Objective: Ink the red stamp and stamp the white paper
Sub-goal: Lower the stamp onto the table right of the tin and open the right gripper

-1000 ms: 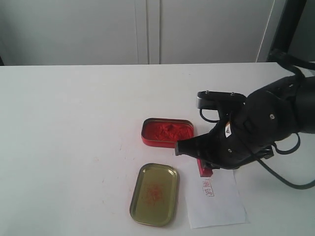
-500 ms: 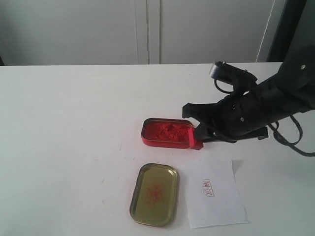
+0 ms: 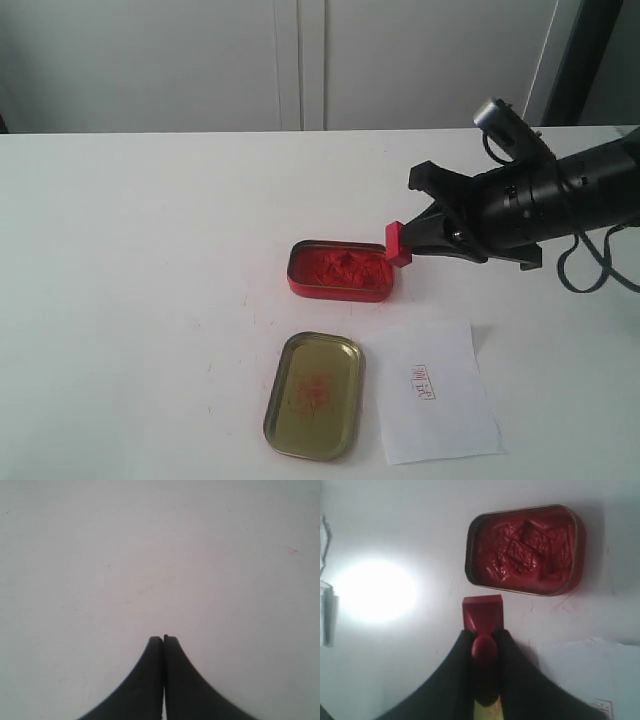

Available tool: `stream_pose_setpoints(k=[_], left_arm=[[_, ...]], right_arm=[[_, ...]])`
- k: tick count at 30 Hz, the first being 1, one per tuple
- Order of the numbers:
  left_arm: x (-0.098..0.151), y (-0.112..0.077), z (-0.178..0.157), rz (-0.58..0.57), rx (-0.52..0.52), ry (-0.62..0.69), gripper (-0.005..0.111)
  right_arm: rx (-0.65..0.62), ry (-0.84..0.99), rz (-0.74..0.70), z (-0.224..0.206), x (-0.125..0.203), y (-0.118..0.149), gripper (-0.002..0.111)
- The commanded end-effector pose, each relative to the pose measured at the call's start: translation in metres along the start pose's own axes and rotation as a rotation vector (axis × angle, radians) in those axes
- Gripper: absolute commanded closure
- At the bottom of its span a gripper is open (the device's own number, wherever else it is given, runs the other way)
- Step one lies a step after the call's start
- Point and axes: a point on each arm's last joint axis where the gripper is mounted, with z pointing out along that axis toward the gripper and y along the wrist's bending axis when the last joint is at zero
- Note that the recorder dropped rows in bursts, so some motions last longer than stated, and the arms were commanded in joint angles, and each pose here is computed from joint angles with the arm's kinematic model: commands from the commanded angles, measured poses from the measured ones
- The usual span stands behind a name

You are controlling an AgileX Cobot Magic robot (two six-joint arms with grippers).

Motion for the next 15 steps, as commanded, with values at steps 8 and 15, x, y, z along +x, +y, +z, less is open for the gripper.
stream_pose_setpoints(k=[8, 15], left_arm=[[0.004, 0.000, 0.001, -0.002, 0.001, 0.020, 0.107], [0.004, 0.000, 0.001, -0.002, 0.001, 0.020, 0.107]], right_arm=[[-0.174, -0.017, 0.078, 0.021, -0.011, -0.023, 0.108], [-0.200, -0.019, 0.191, 0.031, -0.015, -0.050, 0.108]])
